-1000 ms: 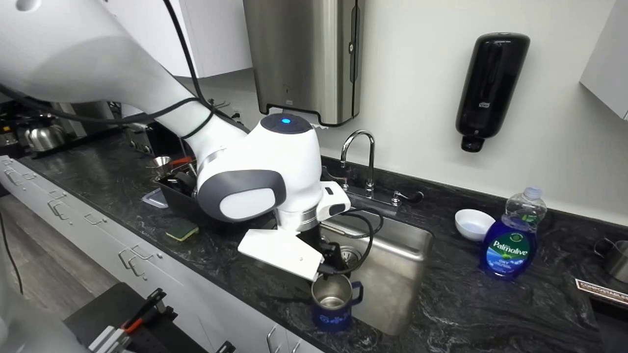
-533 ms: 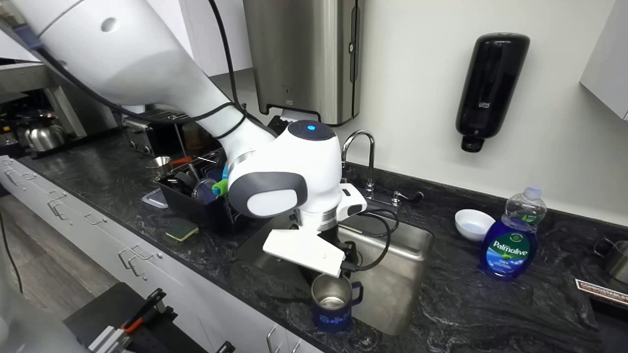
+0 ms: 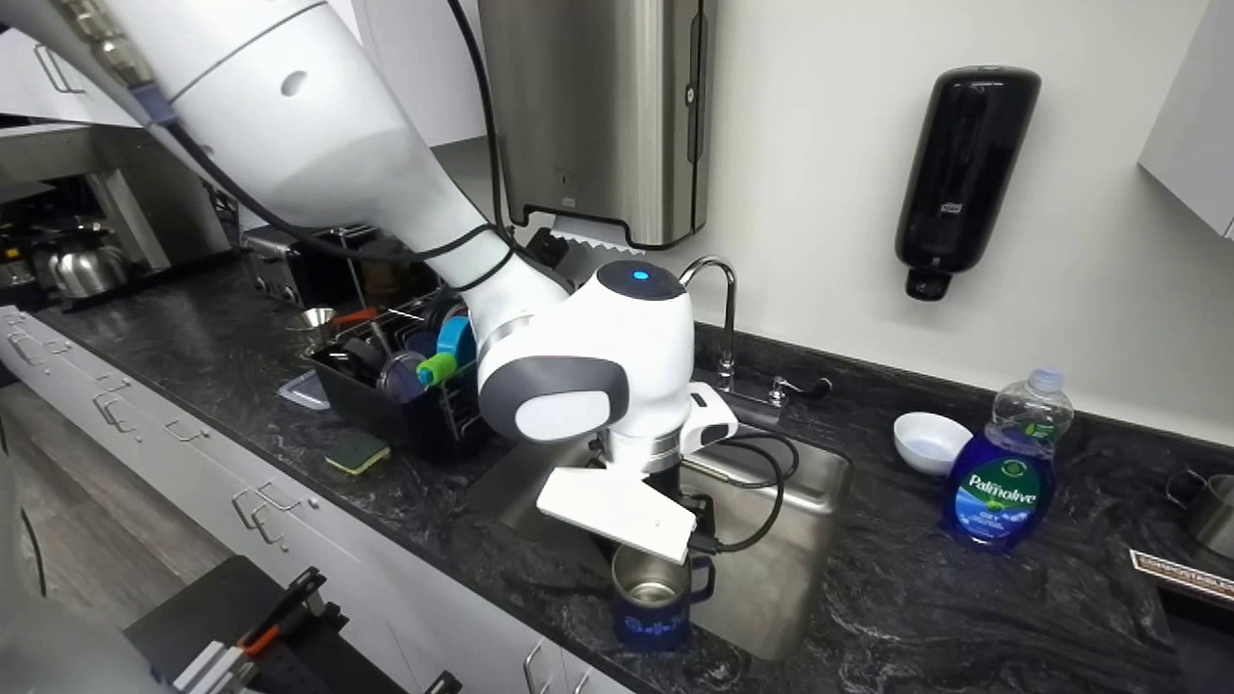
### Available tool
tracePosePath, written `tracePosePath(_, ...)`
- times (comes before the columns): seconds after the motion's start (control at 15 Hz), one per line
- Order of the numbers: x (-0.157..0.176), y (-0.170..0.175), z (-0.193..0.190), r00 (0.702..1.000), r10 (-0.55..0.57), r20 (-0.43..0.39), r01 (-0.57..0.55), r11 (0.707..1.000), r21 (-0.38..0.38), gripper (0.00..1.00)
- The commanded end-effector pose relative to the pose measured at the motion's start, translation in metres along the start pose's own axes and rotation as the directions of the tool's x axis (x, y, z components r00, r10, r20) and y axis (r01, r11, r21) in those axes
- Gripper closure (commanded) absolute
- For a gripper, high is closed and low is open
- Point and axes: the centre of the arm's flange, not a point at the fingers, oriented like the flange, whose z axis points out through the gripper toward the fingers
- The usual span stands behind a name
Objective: Pick up the dark blue cup from the edge of the countertop and put it in the sink.
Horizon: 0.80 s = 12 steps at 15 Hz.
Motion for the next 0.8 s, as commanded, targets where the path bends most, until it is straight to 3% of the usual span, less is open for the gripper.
tracePosePath(0.0, 0.0, 0.003, 0.003, 0.999, 0.012, 0.031, -0.013, 1.0, 0.02, 0.0)
tracePosePath(0.73, -0.005, -0.022, 0.009, 0.997, 0.02, 0.079, -0.025, 0.998, 0.061, 0.0)
